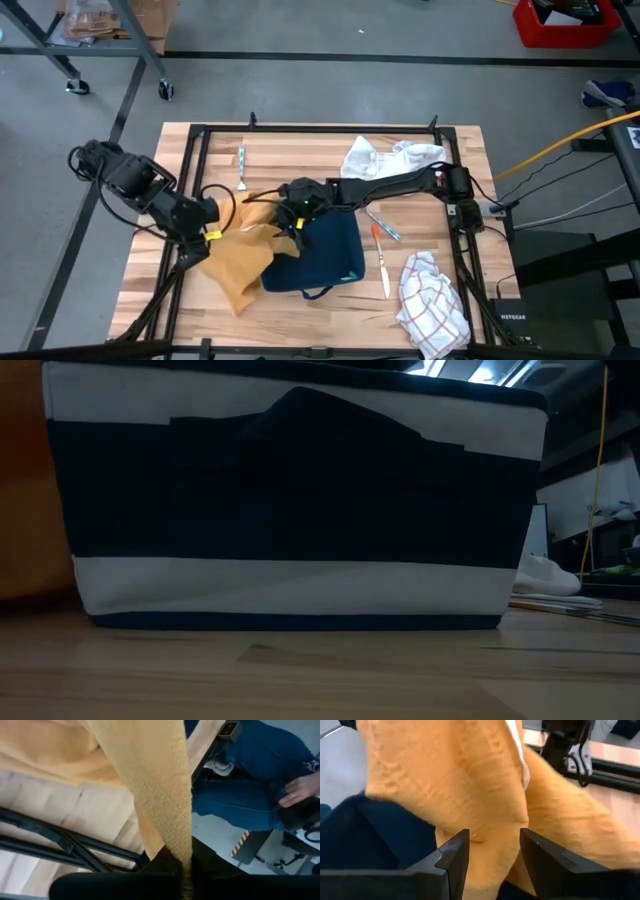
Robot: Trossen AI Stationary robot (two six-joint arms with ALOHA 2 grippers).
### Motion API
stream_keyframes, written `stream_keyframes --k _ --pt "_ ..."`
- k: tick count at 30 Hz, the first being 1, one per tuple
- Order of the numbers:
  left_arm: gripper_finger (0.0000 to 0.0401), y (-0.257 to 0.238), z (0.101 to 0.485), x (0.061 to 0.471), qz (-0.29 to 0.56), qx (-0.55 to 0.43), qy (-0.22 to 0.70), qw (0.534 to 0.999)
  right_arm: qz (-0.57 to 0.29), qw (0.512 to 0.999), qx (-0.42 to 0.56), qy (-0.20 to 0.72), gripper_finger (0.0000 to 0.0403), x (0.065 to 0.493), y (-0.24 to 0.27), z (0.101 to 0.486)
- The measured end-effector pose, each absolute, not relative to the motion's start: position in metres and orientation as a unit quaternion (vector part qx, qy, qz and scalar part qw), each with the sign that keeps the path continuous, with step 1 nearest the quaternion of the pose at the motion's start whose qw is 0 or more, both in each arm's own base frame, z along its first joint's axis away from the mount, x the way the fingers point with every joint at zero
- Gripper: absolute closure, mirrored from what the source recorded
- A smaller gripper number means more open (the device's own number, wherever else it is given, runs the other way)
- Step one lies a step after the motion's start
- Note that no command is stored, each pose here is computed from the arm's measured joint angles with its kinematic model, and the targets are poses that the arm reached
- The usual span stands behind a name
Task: Fold towel
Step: Fold the yellow towel
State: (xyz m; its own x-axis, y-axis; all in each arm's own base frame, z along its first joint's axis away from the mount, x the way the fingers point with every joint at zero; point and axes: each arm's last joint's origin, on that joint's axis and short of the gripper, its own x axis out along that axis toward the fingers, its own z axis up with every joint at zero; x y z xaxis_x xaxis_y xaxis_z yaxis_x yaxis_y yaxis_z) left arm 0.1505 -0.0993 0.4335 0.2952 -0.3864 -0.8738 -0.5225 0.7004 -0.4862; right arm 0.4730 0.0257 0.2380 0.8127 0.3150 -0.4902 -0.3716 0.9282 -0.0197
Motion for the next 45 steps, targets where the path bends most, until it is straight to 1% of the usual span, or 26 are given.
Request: stream_keyframes --k 7,12,17,19,21,23,26,27,28,32,36,40,45 --pt "0.0401 -0.114 0.428 0.155 0.069 -0.395 0.608 0.686 0.177 0.949 -0.057 0.254 0.0226 0.480 0.026 0.221" --pt "0.0401 -0.120 0.426 0.153 0.076 -0.399 0.614 0.676 0.177 0.943 -0.053 0.277 0.0226 0.482 0.026 0.206" --pt "0.0401 -0.122 0.426 0.151 0.080 -0.401 0.618 0.672 0.171 0.945 -0.056 0.273 0.0229 0.484 0.026 0.203" --pt "0.0401 -0.122 0.426 0.151 0.080 -0.401 0.618 0.672 0.174 0.945 -0.055 0.273 0.0243 0.484 0.027 0.203" --pt "0.0401 -0.122 0.426 0.151 0.080 -0.400 0.618 0.672 0.179 0.943 -0.053 0.274 0.0268 0.484 0.027 0.203" --pt "0.0401 -0.122 0.426 0.151 0.079 -0.396 0.620 0.673 0.195 0.940 -0.048 0.274 0.0304 0.483 0.028 0.203" --pt "0.0401 -0.122 0.426 0.151 0.073 -0.388 0.621 0.677 0.224 0.935 -0.038 0.271 0.0369 0.482 0.030 0.203" --pt "0.0401 -0.122 0.426 0.151 0.070 -0.386 0.621 0.679 0.232 0.934 -0.036 0.269 0.0385 0.482 0.031 0.203" --pt "0.0401 -0.122 0.426 0.151 0.067 -0.383 0.621 0.681 0.239 0.933 -0.034 0.268 0.0392 0.482 0.031 0.203" --pt "0.0401 -0.122 0.426 0.150 0.062 -0.377 0.622 0.684 0.255 0.928 -0.003 0.272 0.0384 0.482 0.033 0.204" --pt "0.0401 -0.121 0.425 0.150 0.062 -0.370 0.625 0.685 0.286 0.918 0.019 0.275 0.0398 0.480 0.044 0.204" --pt "0.0401 -0.121 0.425 0.150 0.059 -0.368 0.624 0.687 0.352 0.895 0.030 0.273 0.0394 0.475 0.069 0.204" --pt "0.0401 -0.120 0.425 0.151 0.064 -0.360 0.615 0.698 0.392 0.879 0.007 0.270 0.0397 0.468 0.105 0.204"
